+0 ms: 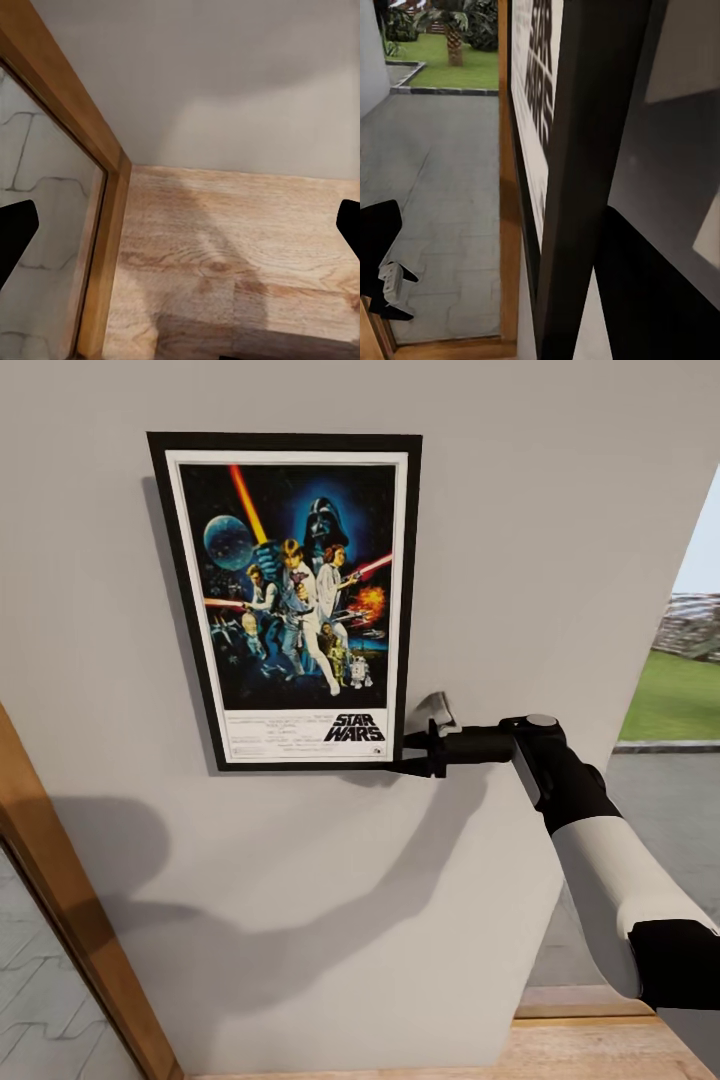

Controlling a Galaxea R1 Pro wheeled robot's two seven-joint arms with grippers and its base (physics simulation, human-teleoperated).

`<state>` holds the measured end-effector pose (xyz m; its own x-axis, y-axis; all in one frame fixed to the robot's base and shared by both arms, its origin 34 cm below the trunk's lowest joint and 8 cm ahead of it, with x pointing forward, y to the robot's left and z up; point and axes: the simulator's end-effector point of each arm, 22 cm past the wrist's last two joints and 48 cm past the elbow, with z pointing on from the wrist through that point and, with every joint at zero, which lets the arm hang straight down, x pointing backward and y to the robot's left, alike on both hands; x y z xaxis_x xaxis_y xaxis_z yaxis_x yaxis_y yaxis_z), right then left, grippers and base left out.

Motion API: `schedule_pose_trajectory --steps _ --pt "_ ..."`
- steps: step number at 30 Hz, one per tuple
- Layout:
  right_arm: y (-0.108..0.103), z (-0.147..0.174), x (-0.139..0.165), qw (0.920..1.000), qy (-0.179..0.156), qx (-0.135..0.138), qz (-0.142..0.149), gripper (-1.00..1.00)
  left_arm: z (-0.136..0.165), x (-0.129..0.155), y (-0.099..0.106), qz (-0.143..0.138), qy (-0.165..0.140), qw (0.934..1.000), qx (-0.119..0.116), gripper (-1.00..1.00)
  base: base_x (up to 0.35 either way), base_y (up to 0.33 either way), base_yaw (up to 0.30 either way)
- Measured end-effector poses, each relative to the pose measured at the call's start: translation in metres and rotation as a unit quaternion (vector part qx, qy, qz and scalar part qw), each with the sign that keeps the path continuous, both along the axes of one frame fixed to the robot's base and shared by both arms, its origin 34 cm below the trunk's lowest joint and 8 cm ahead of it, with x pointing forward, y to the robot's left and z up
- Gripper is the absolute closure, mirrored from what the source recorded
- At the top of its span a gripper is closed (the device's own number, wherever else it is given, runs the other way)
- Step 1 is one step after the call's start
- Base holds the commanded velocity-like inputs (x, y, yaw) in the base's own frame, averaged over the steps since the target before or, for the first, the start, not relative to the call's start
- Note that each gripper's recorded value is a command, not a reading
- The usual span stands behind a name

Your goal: Pick up the poster from the kitchen countertop and hang it on one of the wall nails in the kitchen.

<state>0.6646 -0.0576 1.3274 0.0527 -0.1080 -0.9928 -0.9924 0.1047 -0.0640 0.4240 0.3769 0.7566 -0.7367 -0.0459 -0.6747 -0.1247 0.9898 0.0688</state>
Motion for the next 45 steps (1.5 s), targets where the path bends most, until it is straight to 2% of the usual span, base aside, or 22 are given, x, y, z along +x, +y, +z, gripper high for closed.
schedule_pose_trajectory --steps 7,24,40,45 --pt "-0.0015 0.0001 0.0082 0.9998 0.001 0.001 -0.018 -1.0 0.0005 0.0009 0.0001 0.0 -0.001 1.0 0.0 -1.0 -0.032 -0.127 0.0" --pt "-0.0007 -0.0008 0.0087 0.9998 0.001 0.0 -0.018 -1.0 -0.0001 0.0006 0.0 0.0 0.0 1.0 0.0 -1.0 -0.052 -0.103 0.0" --pt "0.0001 -0.0025 0.0088 0.9999 0.003 0.001 -0.017 -1.0 -0.0004 0.0003 0.0008 0.0 0.001 1.0 0.0 -1.0 -0.284 -0.003 0.0" --pt "-0.0003 -0.0047 0.0082 0.9998 0.006 0.001 -0.017 -1.0 0.0006 0.0002 0.0037 0.003 -0.001 1.0 0.001 -1.0 -0.086 0.0 0.0"
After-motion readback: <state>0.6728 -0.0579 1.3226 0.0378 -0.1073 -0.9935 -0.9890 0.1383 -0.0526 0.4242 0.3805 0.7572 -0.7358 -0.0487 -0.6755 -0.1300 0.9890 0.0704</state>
